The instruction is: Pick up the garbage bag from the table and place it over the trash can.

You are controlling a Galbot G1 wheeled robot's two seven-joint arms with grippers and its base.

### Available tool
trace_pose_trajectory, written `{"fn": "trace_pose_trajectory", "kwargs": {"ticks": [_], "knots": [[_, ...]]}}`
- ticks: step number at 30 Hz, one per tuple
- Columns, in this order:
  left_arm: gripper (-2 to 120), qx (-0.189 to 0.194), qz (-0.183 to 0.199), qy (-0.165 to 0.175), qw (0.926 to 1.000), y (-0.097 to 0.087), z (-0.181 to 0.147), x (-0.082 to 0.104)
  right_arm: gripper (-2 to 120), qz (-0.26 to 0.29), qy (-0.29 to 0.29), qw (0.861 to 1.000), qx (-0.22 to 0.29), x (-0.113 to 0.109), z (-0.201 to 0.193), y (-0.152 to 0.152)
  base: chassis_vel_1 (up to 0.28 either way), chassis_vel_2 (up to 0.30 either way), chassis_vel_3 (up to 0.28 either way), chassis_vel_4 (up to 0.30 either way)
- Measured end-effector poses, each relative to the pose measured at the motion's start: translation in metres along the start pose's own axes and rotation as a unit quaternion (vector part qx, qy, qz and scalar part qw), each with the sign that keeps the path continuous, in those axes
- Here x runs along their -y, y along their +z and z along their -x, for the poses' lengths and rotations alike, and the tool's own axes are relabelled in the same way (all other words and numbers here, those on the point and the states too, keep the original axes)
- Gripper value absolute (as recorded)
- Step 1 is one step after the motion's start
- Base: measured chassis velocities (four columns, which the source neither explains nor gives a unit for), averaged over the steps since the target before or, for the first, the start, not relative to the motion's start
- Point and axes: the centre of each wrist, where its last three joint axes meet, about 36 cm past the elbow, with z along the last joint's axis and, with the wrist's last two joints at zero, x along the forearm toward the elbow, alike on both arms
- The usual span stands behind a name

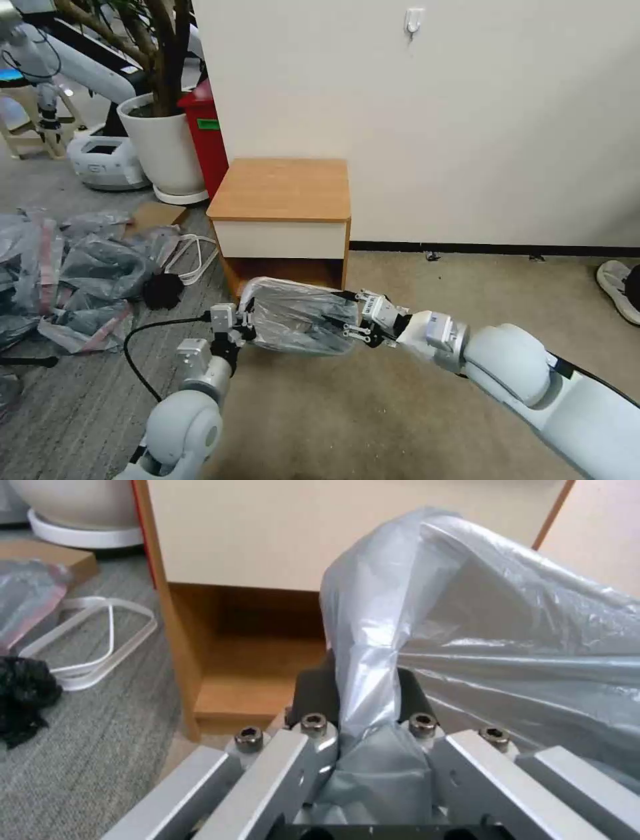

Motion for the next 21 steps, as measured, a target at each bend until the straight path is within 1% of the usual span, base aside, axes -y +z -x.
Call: {"fn": "trace_pose_trajectory", "kwargs": {"ticks": [1,2,3,5,6,7,8,13,15,18,21], "knots": [[6,0.000,0.001,0.001,1.0000,0.000,-0.001,0.001,22,-0.001,-0.005,1.000,-0.005,0.000,0.003,-0.001,0.000,0.000,0.000,0.000],[6,0.000,0.001,0.001,1.0000,0.000,-0.001,0.001,22,-0.001,-0.005,1.000,-0.005,0.000,0.003,-0.001,0.000,0.000,0.000,0.000],[6,0.000,0.004,0.002,1.0000,0.001,-0.001,0.002,19,0.000,-0.010,1.000,-0.010,0.000,0.006,-0.002,0.000,0.000,0.000,0.000],[6,0.002,0.010,0.004,0.9999,0.002,-0.002,0.005,7,-0.001,-0.025,0.999,-0.024,-0.001,0.014,-0.003,0.000,0.000,0.000,0.000],[6,0.002,0.012,0.005,0.9999,0.003,-0.003,0.006,4,-0.002,-0.030,0.999,-0.030,-0.001,0.017,-0.003,0.000,0.000,0.000,0.000],[6,0.002,0.012,0.005,0.9999,0.003,-0.003,0.006,4,-0.002,-0.030,0.999,-0.030,-0.001,0.017,-0.003,0.000,0.000,0.000,0.000],[6,0.003,0.014,0.006,0.9999,0.004,-0.003,0.008,1,-0.004,-0.037,0.999,-0.038,0.000,0.021,-0.002,0.000,0.000,0.000,0.000],[6,0.006,0.022,0.012,0.9997,0.006,-0.003,0.014,0,-0.002,-0.056,0.996,-0.072,0.005,0.042,0.010,0.000,0.000,0.000,0.000],[6,0.006,0.022,0.013,0.9997,0.006,-0.003,0.015,0,-0.001,-0.058,0.995,-0.075,0.005,0.044,0.012,0.000,0.000,0.000,0.000],[6,0.007,0.022,0.016,0.9996,0.007,-0.003,0.018,0,0.006,-0.069,0.993,-0.100,0.006,0.062,0.020,0.000,0.000,0.000,0.000],[6,0.007,0.023,0.017,0.9996,0.008,-0.003,0.019,0,0.008,-0.073,0.991,-0.110,0.007,0.069,0.023,0.000,0.000,0.000,0.000]]}}
